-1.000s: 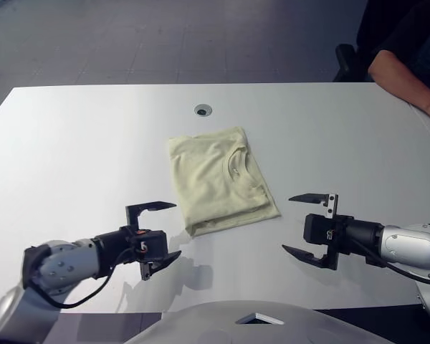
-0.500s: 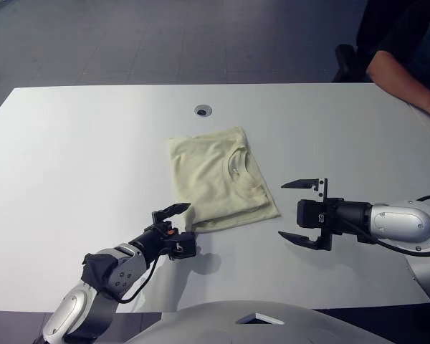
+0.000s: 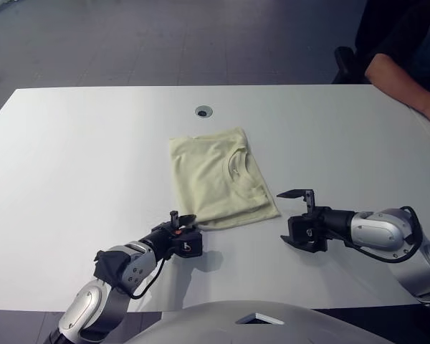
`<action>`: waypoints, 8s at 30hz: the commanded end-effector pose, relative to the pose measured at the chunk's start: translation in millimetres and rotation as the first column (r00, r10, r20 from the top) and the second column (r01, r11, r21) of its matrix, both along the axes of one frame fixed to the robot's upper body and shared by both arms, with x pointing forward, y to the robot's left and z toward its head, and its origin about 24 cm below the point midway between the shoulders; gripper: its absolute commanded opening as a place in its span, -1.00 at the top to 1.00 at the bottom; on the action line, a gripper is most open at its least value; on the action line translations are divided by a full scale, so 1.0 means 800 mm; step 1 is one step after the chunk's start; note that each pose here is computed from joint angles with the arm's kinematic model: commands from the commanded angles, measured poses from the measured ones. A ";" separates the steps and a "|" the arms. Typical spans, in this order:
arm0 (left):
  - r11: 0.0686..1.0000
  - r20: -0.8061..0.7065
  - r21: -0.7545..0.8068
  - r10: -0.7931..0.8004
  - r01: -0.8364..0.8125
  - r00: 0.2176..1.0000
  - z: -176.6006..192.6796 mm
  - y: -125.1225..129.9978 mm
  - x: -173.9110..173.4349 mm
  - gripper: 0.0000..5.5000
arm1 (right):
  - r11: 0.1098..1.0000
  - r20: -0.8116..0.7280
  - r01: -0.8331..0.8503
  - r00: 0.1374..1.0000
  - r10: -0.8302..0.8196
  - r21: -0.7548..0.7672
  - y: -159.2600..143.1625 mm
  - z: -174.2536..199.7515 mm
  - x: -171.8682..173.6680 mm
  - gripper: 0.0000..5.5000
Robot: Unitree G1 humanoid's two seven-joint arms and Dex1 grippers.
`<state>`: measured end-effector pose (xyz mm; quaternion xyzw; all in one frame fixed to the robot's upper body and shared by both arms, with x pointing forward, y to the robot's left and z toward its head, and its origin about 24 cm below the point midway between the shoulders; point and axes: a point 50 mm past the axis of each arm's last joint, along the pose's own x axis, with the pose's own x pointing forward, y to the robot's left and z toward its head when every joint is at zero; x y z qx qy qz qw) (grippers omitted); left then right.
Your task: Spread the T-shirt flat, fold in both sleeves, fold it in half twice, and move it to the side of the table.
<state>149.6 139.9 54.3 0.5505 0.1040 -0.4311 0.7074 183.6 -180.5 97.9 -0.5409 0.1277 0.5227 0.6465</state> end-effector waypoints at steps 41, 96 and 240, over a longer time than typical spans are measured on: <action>0.984 -0.266 0.052 -0.152 0.171 0.952 -0.008 0.027 -0.010 0.95 | 0.972 0.144 -0.229 0.961 0.234 -0.051 0.025 -0.052 0.030 0.81; 0.849 -0.652 -0.494 -0.220 -0.188 0.726 0.117 0.082 0.154 0.95 | 0.859 -0.903 0.451 0.428 0.029 0.242 0.019 0.045 0.175 1.00; 0.118 -0.208 -0.890 0.755 -0.440 0.622 0.159 0.059 0.144 -0.96 | -0.145 -0.429 0.577 0.393 -0.813 0.804 -0.004 0.080 0.096 -0.96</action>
